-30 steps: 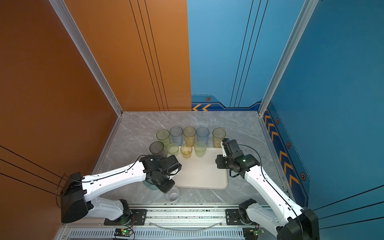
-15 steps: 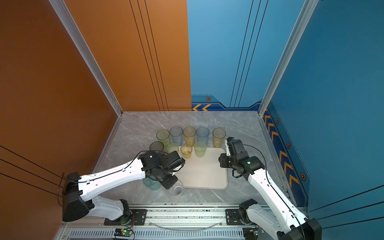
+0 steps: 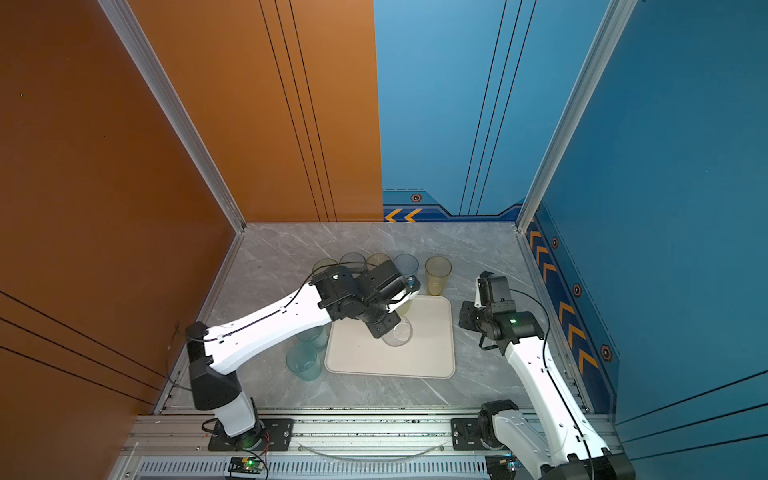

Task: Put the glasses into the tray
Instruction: 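Lift the white cup with the left gripper and carry it across the tray, then lower the white cup onto the tray's far edge and open the left gripper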

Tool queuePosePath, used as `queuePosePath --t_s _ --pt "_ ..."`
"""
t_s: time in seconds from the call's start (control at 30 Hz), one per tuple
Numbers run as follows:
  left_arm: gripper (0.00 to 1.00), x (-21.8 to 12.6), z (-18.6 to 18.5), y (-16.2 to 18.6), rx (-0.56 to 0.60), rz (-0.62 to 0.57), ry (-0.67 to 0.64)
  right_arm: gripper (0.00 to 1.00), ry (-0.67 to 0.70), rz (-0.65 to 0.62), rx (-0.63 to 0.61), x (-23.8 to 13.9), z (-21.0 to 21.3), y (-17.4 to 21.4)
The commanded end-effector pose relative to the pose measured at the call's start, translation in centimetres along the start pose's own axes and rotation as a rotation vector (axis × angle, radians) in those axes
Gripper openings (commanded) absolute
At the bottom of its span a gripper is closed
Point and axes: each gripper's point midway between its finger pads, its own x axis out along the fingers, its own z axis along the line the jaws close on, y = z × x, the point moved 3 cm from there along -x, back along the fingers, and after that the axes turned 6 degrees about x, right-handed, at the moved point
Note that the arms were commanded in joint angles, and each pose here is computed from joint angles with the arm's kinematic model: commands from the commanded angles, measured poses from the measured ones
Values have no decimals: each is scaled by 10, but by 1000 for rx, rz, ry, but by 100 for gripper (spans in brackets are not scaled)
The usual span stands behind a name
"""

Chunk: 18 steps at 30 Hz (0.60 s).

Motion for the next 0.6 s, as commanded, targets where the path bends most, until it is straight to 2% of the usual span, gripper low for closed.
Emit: queuePosePath --t_s 0.0,0.23,0.57 --pt "7 18 3 -21 98 3 20 35 -16 -6 -2 -8 2 -10" --pt "8 53 3 -65 135 -52 109 35 -34 -24 19 -6 5 -24" --pt "8 108 22 -83 110 -33 88 35 -47 -31 46 4 5 -37"
